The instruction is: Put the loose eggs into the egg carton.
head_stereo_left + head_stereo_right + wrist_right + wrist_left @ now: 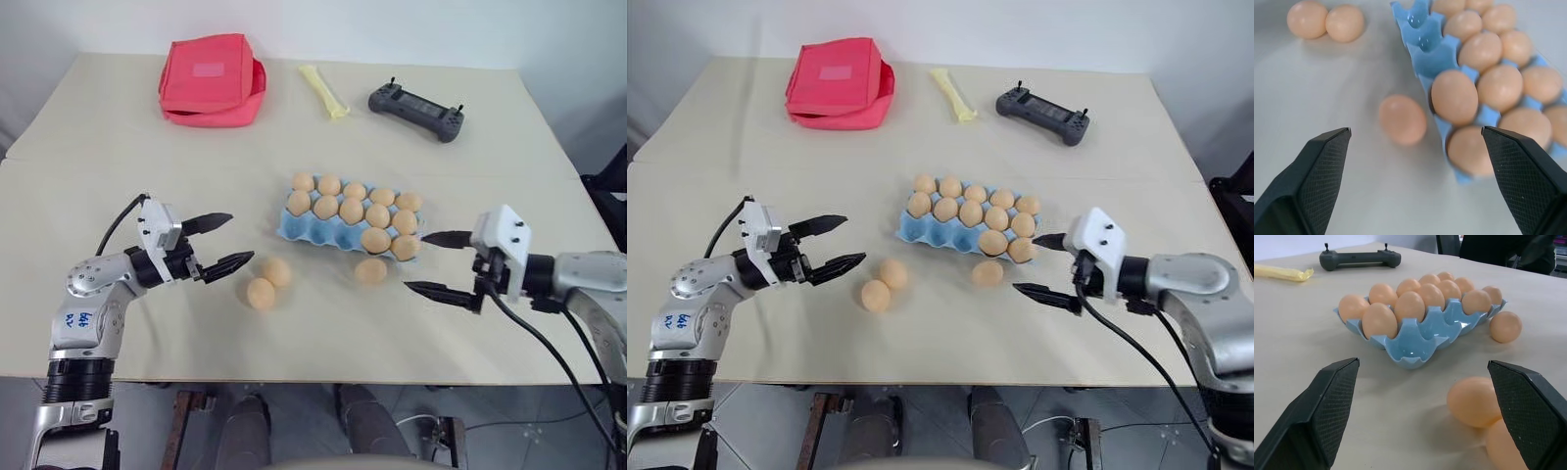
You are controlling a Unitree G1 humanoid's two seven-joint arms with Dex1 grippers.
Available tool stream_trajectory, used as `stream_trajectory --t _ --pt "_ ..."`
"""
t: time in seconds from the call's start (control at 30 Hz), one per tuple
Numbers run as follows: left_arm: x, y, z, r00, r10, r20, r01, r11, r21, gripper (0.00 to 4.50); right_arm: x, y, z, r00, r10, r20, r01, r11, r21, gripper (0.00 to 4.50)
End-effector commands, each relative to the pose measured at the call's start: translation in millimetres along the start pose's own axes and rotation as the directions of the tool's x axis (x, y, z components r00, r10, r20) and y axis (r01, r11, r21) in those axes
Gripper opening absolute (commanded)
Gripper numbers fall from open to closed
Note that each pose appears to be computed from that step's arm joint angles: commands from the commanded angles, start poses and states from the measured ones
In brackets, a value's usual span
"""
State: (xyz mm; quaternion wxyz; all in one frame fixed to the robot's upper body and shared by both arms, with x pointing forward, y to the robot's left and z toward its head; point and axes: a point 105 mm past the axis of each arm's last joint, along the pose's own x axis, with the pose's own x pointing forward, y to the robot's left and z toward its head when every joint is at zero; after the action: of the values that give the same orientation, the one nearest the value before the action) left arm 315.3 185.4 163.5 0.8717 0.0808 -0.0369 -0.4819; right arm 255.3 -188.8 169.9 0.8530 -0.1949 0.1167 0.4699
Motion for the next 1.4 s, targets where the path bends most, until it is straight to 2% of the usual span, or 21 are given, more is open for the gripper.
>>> stream_trajectory --t 0.03,0.13,0.3,0.5,0.8,1.07,1.4 --pt "-1.8 3.5 5.8 1.0 -0.001 0.014 0.001 1.0 0.025 4.5 -23.7 7.6 -3.9 0.999 -0.029 -0.022 0.029 1.0 0.002 4.47" --pt "-3.0 3.9 5.1 1.0 -0.002 0.011 0.001 1.0 0.025 4.5 -31.8 11.4 -9.4 0.998 -0.051 -0.039 0.052 0.998 0.022 4.47" --pt "-3.1 3.2 4.1 1.0 -0.005 0.01 0.005 1.0 0.024 4.5 -27.8 18.2 -8.2 0.999 -0.045 -0.026 0.046 0.998 0.034 4.47" --pt "-0.6 1.0 3.9 1.0 -0.003 0.019 0.003 1.0 0.026 4.5 4.6 20.4 -4.5 1.0 -0.002 0.025 0.001 0.999 0.046 4.47" --pt "-9.0 -1.9 0.8 1.0 0.027 0.012 -0.027 0.999 0.023 4.5 58.9 10.3 -21.0 0.998 0.045 0.043 -0.048 0.997 0.066 4.47" --pt "-18.5 -6.9 -0.1 0.999 0.047 0.004 -0.047 0.999 0.015 4.5 81.3 3.2 -25.4 0.996 0.069 0.058 -0.073 0.995 0.064 4.47" --pt "-19.4 -9.7 -0.1 0.998 0.056 0.003 -0.056 0.998 0.015 4.5 112.3 6.2 -9.1 0.986 0.113 0.124 -0.12 0.991 0.057 4.47"
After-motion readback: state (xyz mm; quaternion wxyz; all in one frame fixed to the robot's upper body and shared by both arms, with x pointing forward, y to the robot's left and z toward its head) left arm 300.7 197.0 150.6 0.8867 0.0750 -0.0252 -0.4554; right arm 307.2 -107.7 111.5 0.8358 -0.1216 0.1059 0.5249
